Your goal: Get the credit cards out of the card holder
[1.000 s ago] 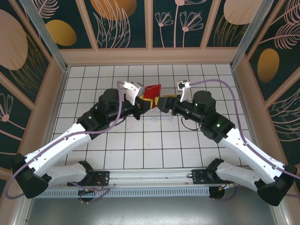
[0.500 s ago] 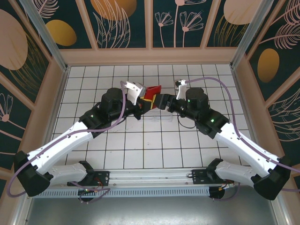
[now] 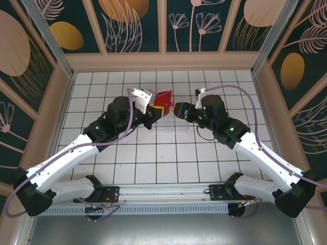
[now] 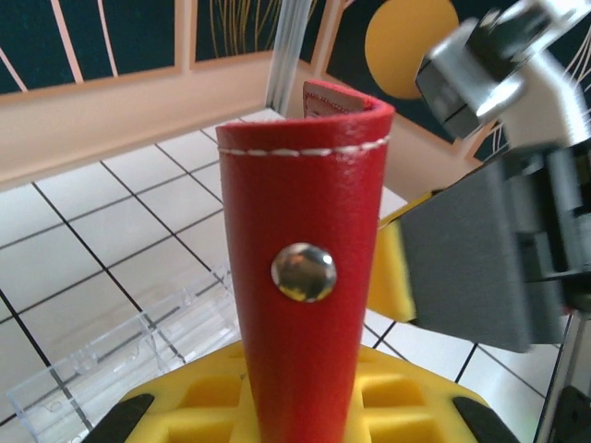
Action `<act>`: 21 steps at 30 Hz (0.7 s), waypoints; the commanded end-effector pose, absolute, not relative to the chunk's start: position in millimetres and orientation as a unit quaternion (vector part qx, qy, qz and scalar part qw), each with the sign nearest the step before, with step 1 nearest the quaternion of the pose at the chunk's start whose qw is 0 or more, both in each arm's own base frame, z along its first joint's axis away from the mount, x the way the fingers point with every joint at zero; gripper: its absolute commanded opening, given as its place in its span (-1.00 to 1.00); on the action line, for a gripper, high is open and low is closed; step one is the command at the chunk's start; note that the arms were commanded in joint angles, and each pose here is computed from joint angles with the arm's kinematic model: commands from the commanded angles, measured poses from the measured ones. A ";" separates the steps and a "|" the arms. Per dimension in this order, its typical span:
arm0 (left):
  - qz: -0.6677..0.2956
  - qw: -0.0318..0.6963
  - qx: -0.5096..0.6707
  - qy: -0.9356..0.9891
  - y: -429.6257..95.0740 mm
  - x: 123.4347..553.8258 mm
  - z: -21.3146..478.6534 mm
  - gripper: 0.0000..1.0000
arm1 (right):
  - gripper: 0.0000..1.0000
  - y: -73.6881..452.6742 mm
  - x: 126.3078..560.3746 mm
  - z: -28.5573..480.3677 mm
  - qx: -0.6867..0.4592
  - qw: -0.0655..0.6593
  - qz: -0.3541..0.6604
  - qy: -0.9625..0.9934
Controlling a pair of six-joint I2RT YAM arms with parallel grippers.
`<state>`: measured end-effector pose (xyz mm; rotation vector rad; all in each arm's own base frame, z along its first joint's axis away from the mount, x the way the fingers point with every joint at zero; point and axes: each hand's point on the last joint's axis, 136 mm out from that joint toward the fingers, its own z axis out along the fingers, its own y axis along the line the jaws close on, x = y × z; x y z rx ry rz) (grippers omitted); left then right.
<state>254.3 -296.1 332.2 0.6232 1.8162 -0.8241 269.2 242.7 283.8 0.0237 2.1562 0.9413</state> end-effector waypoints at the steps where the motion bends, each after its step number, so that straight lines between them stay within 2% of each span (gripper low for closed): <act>1: -0.349 0.544 0.247 0.722 -292.1 254.3 365.9 -1.00 | 0.26 220.7 274.7 274.7 0.046 0.391 0.317 0.863; 5: -0.351 0.543 0.247 0.722 -292.9 254.2 365.0 -1.00 | 0.23 208.5 276.1 285.6 0.055 0.415 0.309 0.854; 8: -0.360 0.544 0.248 0.717 -293.1 251.5 369.2 -1.00 | 0.22 221.7 265.4 312.4 0.005 0.443 0.373 0.815; 13: -0.393 0.543 0.262 0.695 -298.1 239.6 377.4 -1.00 | 0.25 242.7 223.8 374.6 -0.107 0.497 0.506 0.697; 18: -0.444 0.529 0.299 0.658 -307.6 217.1 385.9 -1.00 | 0.26 242.4 209.4 393.0 -0.140 0.521 0.527 0.657; 21: -0.473 0.522 0.323 0.632 -311.5 202.0 395.8 -1.00 | 0.17 249.4 197.0 398.2 -0.180 0.518 0.544 0.635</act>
